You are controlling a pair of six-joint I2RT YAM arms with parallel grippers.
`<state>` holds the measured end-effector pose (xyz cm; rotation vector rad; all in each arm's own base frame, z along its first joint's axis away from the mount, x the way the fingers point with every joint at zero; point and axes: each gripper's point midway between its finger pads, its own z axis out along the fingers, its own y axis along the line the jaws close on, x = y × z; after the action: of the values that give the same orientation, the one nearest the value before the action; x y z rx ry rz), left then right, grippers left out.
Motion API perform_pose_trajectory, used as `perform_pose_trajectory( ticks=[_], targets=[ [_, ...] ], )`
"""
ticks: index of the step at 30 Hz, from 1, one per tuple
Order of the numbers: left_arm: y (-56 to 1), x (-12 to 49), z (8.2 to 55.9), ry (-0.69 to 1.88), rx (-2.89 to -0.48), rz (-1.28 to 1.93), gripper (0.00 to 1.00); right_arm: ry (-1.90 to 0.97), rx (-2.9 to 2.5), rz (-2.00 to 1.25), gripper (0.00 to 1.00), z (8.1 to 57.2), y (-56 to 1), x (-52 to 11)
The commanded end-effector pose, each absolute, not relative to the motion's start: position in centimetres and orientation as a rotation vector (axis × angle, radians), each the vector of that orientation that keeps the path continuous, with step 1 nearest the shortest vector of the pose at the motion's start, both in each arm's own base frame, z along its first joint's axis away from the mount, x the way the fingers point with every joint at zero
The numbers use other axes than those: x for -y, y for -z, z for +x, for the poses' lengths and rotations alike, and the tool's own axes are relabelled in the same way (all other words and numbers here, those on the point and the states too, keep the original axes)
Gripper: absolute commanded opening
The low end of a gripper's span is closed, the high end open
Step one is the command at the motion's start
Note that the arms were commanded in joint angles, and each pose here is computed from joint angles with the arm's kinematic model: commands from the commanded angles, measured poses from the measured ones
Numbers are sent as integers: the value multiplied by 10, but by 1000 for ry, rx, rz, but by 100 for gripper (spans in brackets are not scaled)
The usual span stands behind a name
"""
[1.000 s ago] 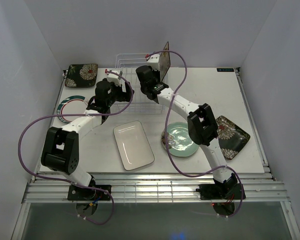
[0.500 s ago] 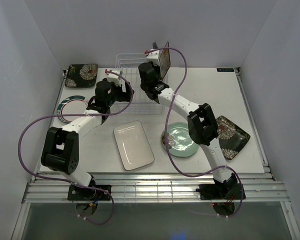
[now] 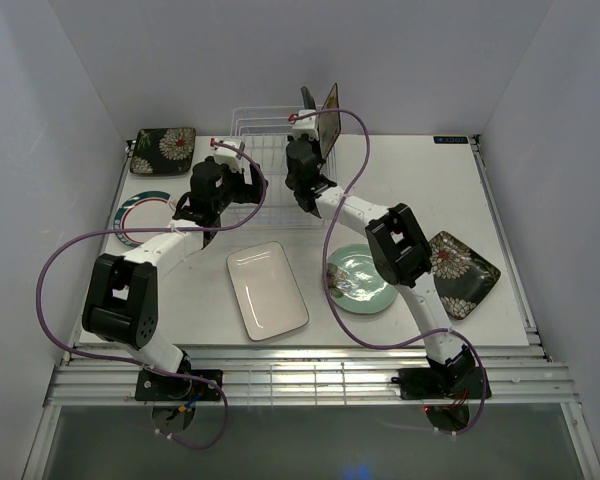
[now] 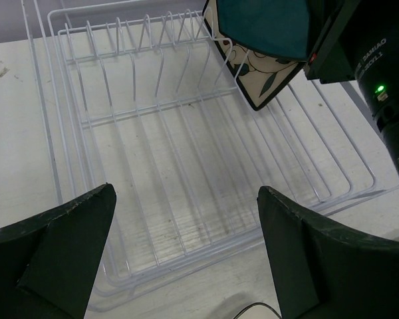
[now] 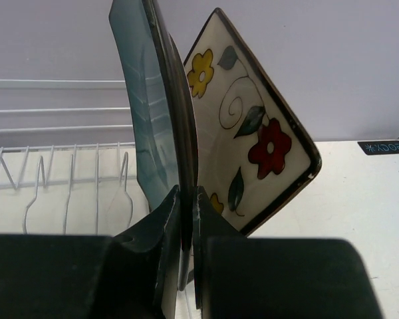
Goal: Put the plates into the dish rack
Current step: Insert the plate into the dish rack.
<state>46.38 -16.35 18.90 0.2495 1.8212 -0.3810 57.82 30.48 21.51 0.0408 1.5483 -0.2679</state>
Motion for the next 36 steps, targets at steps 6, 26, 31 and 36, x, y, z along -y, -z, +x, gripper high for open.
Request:
perform_pose_trajectory(
  ticks=[6,26,31,36],
  targets=[
    [-213,161,471,363,-1762,239,98,166,-1269,190,8,578,-281,-298],
    [-213,161,473,375,-1763,238,98,45,-1233,188,8,600,-237,-296],
    [-211,161,474,379,-1767,237,98,36,-1222,184,8,599,-226,-294],
    [-211,161,474,382,-1766,239,98,53,-1207,184,8,599,-218,-292]
  ],
)
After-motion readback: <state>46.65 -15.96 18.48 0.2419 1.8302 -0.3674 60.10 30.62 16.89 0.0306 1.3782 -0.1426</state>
